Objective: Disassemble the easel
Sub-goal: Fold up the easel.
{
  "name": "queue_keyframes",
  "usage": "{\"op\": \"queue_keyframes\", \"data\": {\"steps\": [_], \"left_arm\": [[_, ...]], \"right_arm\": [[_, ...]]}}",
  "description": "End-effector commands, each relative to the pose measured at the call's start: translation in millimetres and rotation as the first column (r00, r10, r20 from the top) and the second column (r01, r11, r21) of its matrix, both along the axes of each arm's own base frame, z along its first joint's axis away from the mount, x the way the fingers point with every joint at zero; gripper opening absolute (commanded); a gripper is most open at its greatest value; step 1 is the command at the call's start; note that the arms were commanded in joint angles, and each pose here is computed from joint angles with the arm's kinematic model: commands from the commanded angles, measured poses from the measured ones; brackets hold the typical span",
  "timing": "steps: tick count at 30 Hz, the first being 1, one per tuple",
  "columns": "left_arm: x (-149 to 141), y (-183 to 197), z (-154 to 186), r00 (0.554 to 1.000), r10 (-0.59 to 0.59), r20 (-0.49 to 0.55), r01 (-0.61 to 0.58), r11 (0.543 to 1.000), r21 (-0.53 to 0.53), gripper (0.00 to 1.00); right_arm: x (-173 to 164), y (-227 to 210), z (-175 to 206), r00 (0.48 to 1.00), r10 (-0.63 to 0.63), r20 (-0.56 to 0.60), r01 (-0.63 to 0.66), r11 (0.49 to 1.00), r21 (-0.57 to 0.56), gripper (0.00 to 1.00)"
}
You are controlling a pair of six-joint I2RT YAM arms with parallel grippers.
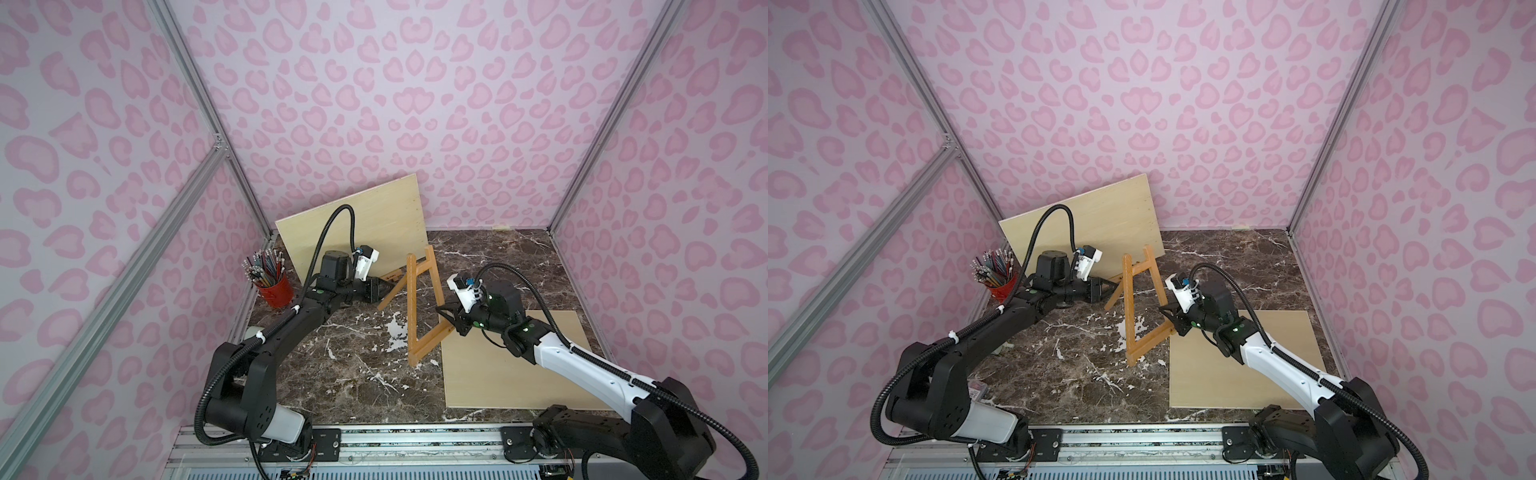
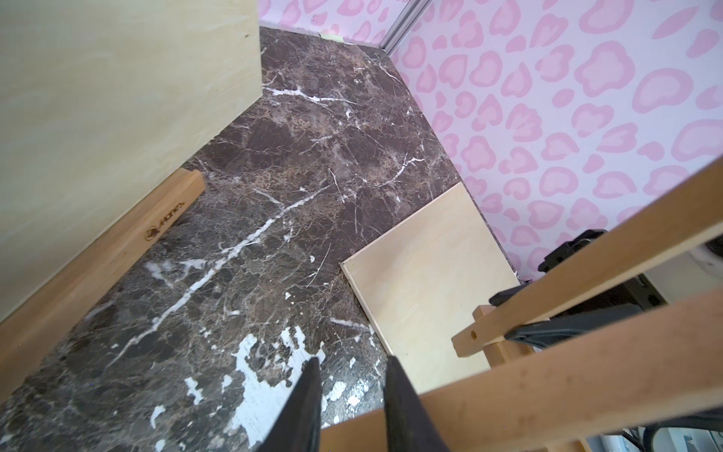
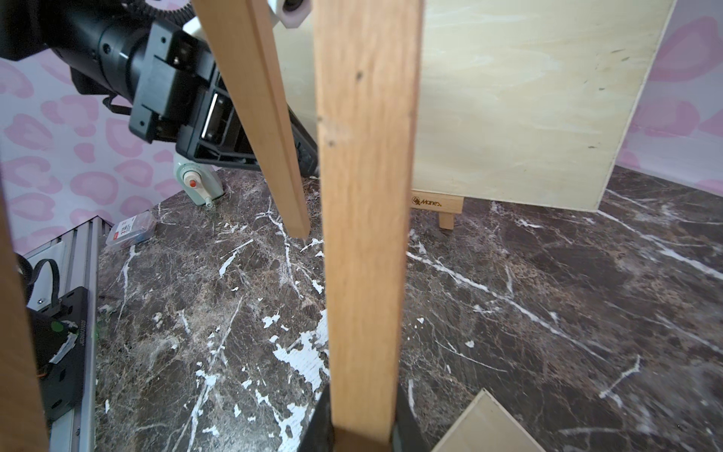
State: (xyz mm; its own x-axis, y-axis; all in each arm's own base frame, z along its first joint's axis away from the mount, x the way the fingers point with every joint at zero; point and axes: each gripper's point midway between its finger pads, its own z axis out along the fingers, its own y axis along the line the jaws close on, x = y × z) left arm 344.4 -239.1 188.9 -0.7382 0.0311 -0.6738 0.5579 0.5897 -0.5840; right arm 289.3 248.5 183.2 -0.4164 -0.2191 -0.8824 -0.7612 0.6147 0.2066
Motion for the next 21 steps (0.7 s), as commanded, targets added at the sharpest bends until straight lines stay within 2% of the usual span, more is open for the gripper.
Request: {"op": "queue_keyframes", "data": {"steps": [1,7,16,21], "left_arm": [[-11,-11,0,1.000,-0.016,0.003,0.016,1.000,-0.015,0.27],[-27,-31,-5,1.000,-0.009,0.001,0.009,0.999,-0.053,0.24],[-42,-50,13,1.000,-0.012,0.014,0.013,0.992,-0.122,0.22],[-49,-57,10,0.999,-0.032,0.000,0.032,0.990,-0.138,0.22]], "right_arm": [[14,6,23,0.997,-0.043,0.064,0.038,0.996,0.077,0.00],[17,13,18,0.997,-0.067,0.048,0.063,0.994,0.085,0.00],[12,27,7,0.996,-0.087,0.019,0.084,0.989,0.121,0.00],[10,32,4,0.996,-0.086,0.003,0.085,0.988,0.133,0.00]]}}
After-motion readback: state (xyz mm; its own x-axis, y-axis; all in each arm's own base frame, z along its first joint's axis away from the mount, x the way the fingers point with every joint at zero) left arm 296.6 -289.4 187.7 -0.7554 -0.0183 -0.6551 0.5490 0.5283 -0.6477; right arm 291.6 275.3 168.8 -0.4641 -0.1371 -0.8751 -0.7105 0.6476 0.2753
